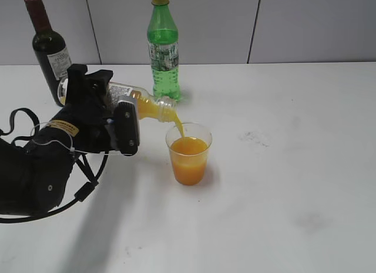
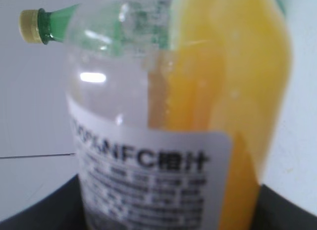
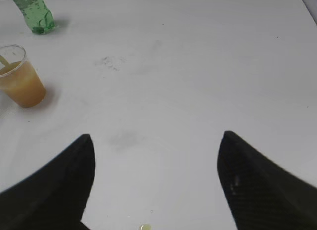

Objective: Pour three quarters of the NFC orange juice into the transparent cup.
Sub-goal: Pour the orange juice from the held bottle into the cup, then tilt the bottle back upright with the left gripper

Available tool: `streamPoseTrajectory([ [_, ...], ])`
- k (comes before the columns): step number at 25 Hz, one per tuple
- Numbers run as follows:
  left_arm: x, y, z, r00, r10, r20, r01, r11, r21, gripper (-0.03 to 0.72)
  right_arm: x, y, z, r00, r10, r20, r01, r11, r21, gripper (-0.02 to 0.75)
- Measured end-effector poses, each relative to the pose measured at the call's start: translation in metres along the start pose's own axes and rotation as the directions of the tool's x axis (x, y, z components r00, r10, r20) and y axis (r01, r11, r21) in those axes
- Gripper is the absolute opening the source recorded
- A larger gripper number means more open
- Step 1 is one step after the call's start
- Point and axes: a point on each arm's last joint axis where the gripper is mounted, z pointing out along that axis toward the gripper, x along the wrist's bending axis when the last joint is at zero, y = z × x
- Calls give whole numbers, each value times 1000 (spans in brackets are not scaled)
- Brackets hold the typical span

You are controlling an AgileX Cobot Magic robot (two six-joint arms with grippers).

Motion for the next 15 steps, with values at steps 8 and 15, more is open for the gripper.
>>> streamPoseTrajectory([
  [8,0,0,0,1000,1,-1,-1,1000,-3,470,0,0,0,1000,0,0,0,1000,0,591],
  [15,1,2,0,1000,10,-6,-10,1000,-21,470,0,0,0,1000,0,0,0,1000,0,591],
])
